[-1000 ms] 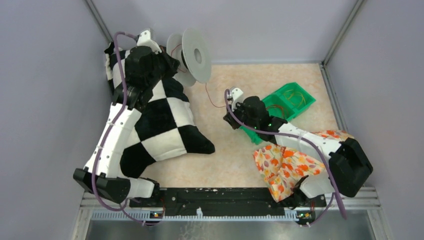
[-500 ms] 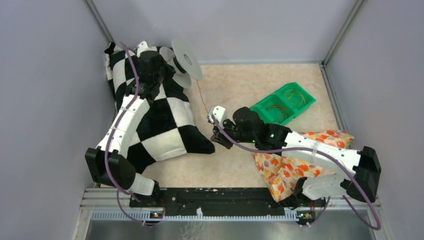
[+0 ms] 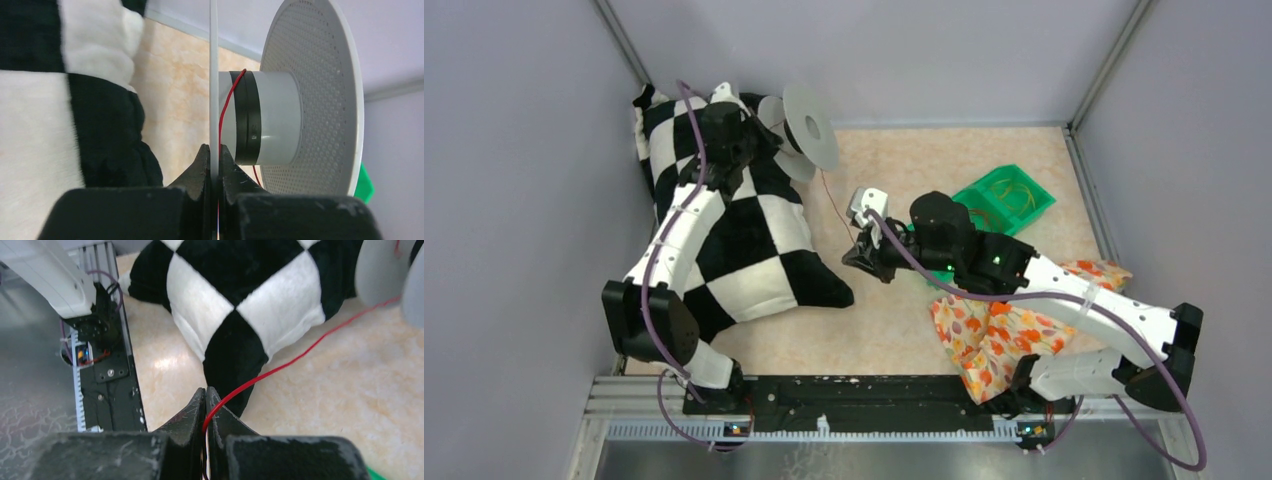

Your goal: Wrap the cables

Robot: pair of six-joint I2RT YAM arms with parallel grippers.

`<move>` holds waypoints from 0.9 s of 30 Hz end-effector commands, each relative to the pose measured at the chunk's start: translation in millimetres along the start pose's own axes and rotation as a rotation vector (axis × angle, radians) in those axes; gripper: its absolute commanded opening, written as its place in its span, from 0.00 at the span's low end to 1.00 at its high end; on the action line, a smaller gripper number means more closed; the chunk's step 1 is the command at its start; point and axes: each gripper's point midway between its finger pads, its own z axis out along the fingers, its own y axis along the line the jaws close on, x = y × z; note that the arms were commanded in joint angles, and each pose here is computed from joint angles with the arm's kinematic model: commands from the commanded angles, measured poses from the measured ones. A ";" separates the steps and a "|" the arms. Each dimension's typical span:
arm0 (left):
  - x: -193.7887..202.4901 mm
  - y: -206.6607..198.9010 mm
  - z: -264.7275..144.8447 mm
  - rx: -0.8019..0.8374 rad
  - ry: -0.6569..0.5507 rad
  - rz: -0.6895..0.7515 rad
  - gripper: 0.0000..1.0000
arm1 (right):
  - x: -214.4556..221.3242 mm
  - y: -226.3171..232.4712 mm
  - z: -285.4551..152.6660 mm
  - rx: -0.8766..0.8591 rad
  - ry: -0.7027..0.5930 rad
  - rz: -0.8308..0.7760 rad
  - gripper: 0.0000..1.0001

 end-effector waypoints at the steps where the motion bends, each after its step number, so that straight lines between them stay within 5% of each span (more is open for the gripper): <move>1: -2.7 -49.4 1.6 0.262 0.047 0.118 0.00 | -70.9 -2.6 -8.8 0.017 -0.156 -0.080 0.00; 7: 58.0 -56.7 -18.4 0.400 0.268 0.307 0.00 | -104.2 -34.5 -3.1 0.073 -0.210 -0.124 0.00; 16: 121.6 -52.3 -76.7 0.540 0.444 0.531 0.00 | -113.1 -101.3 5.8 0.056 -0.191 -0.141 0.00; 27: 119.3 -58.0 -165.0 0.720 0.410 0.683 0.00 | -78.8 -168.6 -19.1 0.192 -0.176 -0.004 0.00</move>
